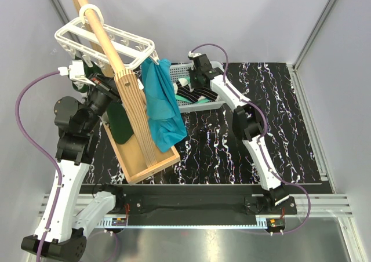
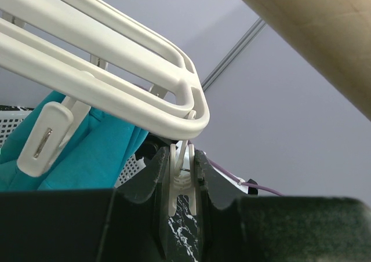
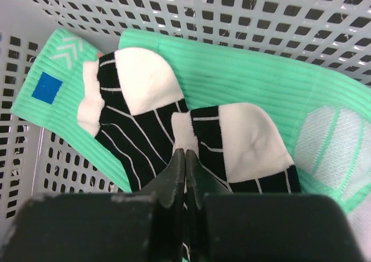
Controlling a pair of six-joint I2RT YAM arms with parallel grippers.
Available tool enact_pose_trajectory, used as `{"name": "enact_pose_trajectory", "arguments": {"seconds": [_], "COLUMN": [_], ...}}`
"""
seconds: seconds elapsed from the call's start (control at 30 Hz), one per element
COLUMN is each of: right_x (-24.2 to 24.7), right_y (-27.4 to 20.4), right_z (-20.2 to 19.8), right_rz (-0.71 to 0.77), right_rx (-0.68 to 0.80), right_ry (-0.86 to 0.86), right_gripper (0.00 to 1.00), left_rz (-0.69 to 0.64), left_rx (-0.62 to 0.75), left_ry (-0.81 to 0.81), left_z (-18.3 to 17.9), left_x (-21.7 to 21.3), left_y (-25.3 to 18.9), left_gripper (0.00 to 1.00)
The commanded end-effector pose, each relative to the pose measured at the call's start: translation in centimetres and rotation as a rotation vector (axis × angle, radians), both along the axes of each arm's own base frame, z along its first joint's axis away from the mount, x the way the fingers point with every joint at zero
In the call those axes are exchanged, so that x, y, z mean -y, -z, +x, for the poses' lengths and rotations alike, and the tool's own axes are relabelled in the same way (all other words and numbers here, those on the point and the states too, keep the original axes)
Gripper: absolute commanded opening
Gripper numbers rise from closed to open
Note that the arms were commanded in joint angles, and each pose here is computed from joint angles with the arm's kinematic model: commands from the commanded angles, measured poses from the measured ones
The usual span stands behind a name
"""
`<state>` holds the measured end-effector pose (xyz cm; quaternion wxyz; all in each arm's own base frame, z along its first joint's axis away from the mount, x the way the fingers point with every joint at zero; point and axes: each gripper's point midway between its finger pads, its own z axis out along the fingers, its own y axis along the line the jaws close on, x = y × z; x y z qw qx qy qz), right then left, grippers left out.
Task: Clip the socks to the hanger
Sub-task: Pick up the sock from the bin.
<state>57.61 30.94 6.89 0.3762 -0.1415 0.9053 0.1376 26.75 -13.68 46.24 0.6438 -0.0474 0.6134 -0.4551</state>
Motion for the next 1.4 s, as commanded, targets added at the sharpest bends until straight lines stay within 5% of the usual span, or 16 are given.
{"name": "enact_pose_trajectory", "arguments": {"seconds": [0.0, 0.67, 1.37], "right_x": [-0.1, -0.9, -2.3], "right_y": [-2.6, -18.2, -33.0], "right_z": [1.6, -4.2, -23.2], "right_rz": [0.02, 0.363, 0.68], "right_rx": [0.08, 0.148, 0.197], "right_ry": [0.033, 0.036, -0.206], "right_gripper": [0.0, 0.0, 0.0], "left_rz": [-0.001, -0.019, -0.048], "left_rx": [0.047, 0.042, 0.043], "left_ry": [0.034, 0.048, 0.095], "left_z": [-1.0, -1.0, -0.9], "left_x": [0.3, 0.4, 0.9], "left_y": [-1.3, -1.2, -1.5], "left_gripper": [0.0, 0.0, 0.0]}}
